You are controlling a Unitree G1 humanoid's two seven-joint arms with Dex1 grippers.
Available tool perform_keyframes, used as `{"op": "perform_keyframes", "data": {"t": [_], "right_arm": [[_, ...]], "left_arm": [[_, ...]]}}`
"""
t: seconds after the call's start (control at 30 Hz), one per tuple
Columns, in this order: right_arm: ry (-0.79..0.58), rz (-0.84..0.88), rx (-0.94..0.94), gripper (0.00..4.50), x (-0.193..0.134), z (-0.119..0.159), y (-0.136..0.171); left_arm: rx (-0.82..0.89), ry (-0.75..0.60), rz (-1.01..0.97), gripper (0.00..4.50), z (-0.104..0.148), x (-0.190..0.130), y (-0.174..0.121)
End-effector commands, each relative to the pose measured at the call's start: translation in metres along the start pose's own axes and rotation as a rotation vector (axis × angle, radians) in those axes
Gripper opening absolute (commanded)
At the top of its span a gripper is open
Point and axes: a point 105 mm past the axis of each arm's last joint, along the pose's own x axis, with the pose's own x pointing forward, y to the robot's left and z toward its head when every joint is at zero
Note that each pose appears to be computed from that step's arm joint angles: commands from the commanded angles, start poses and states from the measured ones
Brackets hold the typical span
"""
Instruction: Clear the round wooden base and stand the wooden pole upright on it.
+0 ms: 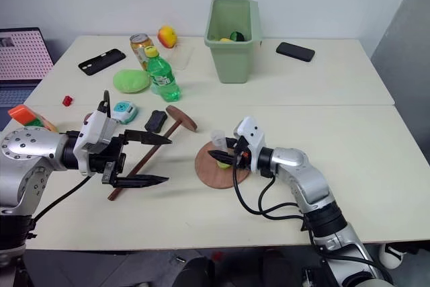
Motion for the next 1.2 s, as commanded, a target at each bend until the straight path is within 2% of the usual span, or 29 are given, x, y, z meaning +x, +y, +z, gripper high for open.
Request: {"op": "perform_keyframes", "data": {"t": [0.03, 0.23, 0.33, 0.53, 0.7, 0.93, 1.0, 1.2], "right_arm": [[-0.073, -0.001, -0.048, 1.21, -0.005, 0.022, 0.0], [-0.14, -0.234, -0.108, 1.2, -0.041, 0.055, -0.051], [-0.095, -0.46, -0.164, 1.2, -0.067, 0.051, -0.101], [-0.027, -0.772, -0.196, 1.2, -0.099, 0.034, -0.169], [-0.023, -0.887, -0.169, 1.2, -0.11, 0.022, -0.193], [0.008, -0.893, -0.099, 1.2, -0.11, -0.005, -0.195], [-0.002, -0.881, -0.081, 1.89, -0.109, -0.007, -0.193], [-0.028, -0.887, -0.077, 3.28, -0.118, -0.003, -0.193]], "left_arm": [[0.038, 0.002, 0.007, 4.5, 0.007, -0.001, -0.002], [0.031, -0.006, 0.015, 4.5, 0.007, 0.0, -0.002], [0.029, -0.016, 0.018, 4.5, 0.008, 0.001, -0.002], [0.031, -0.021, 0.019, 4.5, 0.007, 0.003, -0.001], [0.035, -0.022, 0.023, 4.5, 0.008, 0.002, 0.0], [0.03, -0.017, 0.031, 4.5, 0.008, 0.0, -0.003], [0.027, -0.015, 0.032, 4.5, 0.007, 0.0, -0.003], [0.027, -0.014, 0.028, 4.5, 0.008, 0.001, -0.001]]}}
